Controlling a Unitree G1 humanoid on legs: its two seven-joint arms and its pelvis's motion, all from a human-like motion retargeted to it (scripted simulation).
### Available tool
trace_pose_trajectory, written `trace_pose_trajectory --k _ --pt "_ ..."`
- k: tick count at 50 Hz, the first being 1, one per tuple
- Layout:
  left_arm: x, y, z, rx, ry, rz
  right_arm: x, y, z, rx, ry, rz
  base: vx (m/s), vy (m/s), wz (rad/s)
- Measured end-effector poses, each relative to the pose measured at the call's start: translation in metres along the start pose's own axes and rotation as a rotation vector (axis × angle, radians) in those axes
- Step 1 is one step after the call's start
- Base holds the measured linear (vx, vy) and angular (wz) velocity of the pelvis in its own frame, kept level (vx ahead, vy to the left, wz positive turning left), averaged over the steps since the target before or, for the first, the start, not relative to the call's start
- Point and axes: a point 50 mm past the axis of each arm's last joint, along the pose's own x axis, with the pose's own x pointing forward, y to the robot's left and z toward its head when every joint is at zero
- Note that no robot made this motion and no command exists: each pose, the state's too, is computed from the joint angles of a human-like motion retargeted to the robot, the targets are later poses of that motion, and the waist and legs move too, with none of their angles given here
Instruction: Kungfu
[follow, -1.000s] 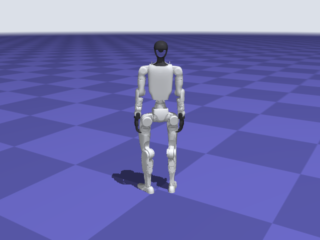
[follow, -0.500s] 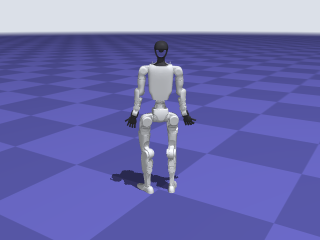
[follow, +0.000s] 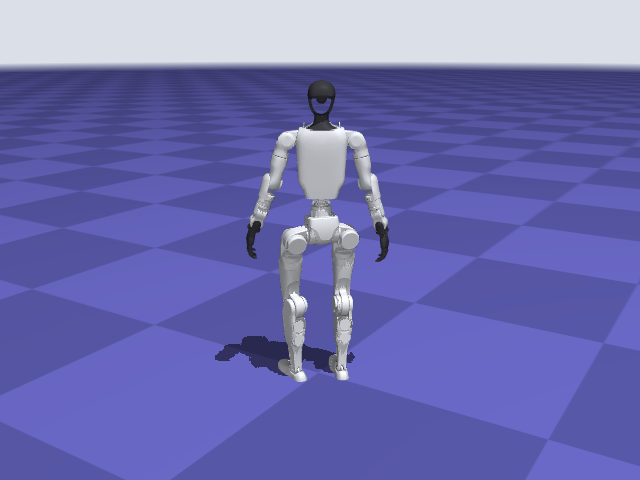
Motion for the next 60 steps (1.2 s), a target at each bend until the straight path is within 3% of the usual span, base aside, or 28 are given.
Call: trace_pose_trajectory --k 5,7,10,18,24,33,53,60 --pt "0.002 0.028 0.042 1.188 -0.014 -0.061 -0.003 -0.023 0.019 -0.962 -0.014 -0.126 -0.06 0.00 0.28" --pt "0.002 0.033 0.055 1.619 0.043 -0.076 -0.004 -0.026 0.024 -1.234 -0.007 -0.133 0.11 0.01 0.24" --pt "0.003 0.032 0.058 1.962 0.063 -0.064 -0.003 -0.021 0.019 -1.431 0.047 -0.077 0.16 0.02 -0.19" --pt "0.001 0.013 0.008 1.683 0.137 -0.192 0.002 0.005 0.018 -1.107 0.041 0.003 0.11 0.10 -0.51" --pt "0.002 0.012 0.009 1.718 0.135 -0.171 0.002 0.004 0.012 -0.951 0.030 -0.037 0.09 0.16 0.03" --pt "0.004 0.013 0.023 1.504 0.091 -0.094 0.002 0.009 0.021 -0.914 -0.013 -0.052 -0.09 -0.03 -0.43" --pt "-0.002 -0.001 -0.015 1.301 0.104 -0.055 0.002 0.028 0.015 -0.777 -0.156 -0.073 -0.01 0.06 -0.09" --pt "0.001 0.010 0.028 1.181 -0.078 0.188 -0.008 0.016 0.063 -0.558 -0.402 -0.183 0.02 -0.07 -0.40"
